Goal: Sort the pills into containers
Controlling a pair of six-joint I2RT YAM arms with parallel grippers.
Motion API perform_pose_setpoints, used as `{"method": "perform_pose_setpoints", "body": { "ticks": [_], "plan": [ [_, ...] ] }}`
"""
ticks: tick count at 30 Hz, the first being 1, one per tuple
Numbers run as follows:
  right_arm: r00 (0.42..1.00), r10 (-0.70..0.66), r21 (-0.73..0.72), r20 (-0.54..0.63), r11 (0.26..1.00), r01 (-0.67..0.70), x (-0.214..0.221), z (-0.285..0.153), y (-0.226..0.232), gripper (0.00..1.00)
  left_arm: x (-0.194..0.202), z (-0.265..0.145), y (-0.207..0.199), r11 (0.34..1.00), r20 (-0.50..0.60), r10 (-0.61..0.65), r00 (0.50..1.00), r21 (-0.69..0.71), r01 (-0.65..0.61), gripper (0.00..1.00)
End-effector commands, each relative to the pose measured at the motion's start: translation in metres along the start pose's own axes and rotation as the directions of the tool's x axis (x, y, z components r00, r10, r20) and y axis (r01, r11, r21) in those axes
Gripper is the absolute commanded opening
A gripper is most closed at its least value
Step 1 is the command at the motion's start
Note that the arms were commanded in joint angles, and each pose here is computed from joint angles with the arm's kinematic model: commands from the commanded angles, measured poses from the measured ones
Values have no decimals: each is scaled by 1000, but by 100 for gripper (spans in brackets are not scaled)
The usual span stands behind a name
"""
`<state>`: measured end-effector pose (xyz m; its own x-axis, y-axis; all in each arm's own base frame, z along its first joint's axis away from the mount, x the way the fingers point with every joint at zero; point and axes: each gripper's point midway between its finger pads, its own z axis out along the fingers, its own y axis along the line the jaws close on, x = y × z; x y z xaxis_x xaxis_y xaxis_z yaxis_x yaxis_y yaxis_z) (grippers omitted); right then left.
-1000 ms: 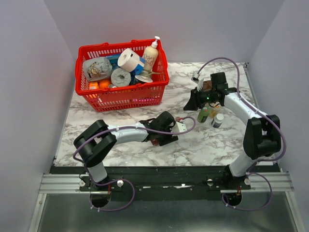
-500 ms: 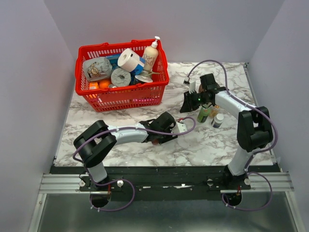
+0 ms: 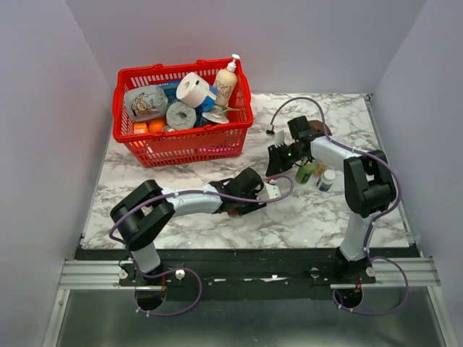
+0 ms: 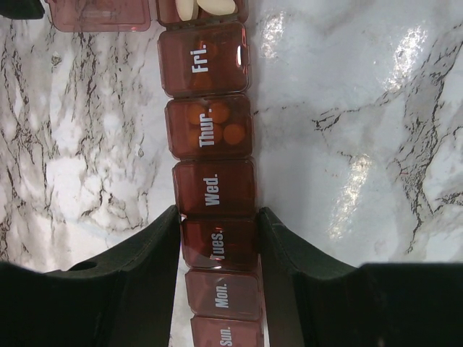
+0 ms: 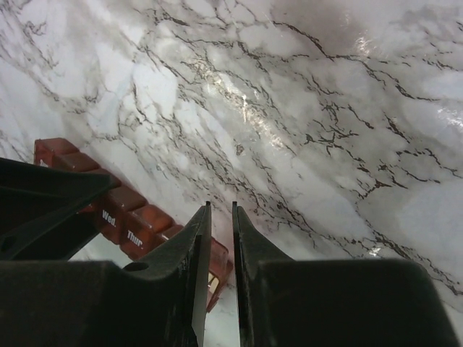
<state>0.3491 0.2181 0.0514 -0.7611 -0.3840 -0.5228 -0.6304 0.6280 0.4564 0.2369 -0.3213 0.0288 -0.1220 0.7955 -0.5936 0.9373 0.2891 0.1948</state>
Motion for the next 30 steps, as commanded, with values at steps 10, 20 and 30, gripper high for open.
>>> {"method": "perform_pose_setpoints", "body": {
  "ticks": [10, 20, 30],
  "plan": [
    [997, -34, -68, -65, 997, 29, 5, -1, 5, 21, 7, 1, -11, 999, -29, -1, 1000, 38, 2, 35],
    [994, -77, -131, -75, 989, 67, 11, -12, 22, 18, 8, 3, -13, 999, -44, -11, 999, 48, 13, 35],
    [992, -93, -168, -90, 983, 77, 21, -21, 34, 14, 11, 6, -13, 998, -70, -45, 997, 48, 49, 34]
  ]
}}
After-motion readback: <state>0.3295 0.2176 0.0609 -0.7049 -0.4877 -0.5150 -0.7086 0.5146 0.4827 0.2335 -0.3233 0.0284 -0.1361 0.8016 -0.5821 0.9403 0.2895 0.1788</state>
